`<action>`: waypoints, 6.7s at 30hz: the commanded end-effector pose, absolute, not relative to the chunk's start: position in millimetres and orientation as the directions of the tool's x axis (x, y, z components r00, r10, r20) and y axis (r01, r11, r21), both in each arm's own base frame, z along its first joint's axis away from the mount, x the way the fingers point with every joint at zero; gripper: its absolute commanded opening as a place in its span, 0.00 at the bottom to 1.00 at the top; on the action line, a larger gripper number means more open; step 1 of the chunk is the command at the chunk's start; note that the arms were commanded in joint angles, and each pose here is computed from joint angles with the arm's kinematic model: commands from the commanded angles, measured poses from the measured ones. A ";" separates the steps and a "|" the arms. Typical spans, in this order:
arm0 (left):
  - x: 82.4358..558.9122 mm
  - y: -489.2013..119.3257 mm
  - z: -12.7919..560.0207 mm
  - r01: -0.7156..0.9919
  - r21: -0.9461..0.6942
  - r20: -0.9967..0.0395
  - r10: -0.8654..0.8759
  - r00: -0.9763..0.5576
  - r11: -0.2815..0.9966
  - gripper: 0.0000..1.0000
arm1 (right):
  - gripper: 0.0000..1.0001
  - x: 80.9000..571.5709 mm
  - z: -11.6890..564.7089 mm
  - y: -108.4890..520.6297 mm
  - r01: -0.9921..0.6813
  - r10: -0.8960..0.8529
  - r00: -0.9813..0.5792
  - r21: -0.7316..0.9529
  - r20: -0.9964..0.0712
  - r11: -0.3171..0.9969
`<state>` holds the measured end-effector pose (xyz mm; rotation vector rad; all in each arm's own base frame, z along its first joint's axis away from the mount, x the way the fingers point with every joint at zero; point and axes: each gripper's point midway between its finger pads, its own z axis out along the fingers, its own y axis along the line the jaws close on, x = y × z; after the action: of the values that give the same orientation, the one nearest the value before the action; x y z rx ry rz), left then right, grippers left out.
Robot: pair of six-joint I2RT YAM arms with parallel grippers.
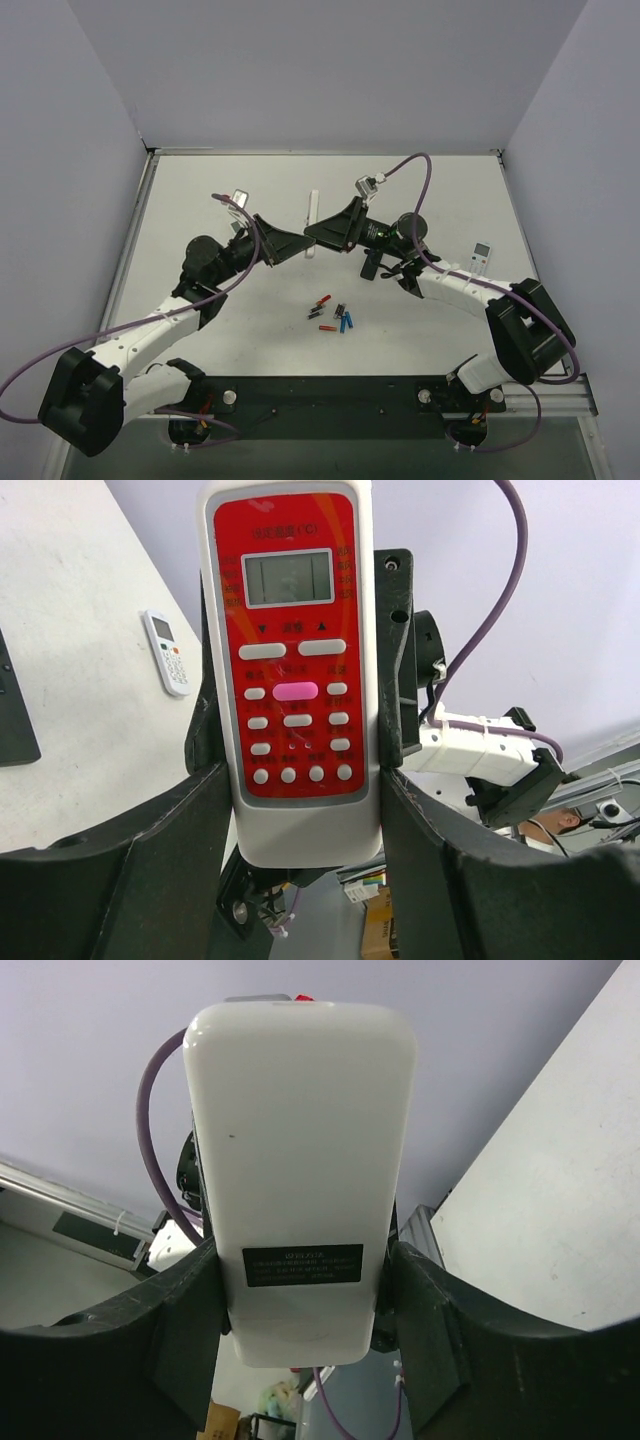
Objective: Load the batteries into the remote control
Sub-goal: Adjust the remote control, then remove the battery cover from the remote control, then place the battery cover at the center of the board.
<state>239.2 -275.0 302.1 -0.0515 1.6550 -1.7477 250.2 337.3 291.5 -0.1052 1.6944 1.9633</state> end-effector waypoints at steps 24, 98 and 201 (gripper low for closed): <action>240.1 -222.2 320.5 0.422 -0.747 -0.659 -0.486 -0.574 0.513 0.97 | 0.00 214.0 289.2 332.7 -0.851 -0.056 -0.358 0.302 -0.932 0.431; 245.7 -221.2 271.0 0.220 -0.955 -0.293 -0.741 -0.604 0.199 0.00 | 0.93 220.7 272.3 345.2 -0.676 -0.044 -0.390 0.254 -0.920 0.692; 242.8 -149.1 220.5 0.285 -0.928 -0.331 -0.879 -0.342 0.239 0.00 | 0.00 359.8 119.4 266.9 -0.158 0.462 -0.750 0.806 -0.473 0.570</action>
<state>251.8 -150.0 223.2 -0.6018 1.4245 -1.3219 332.6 233.6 90.3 0.3588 2.2438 1.0271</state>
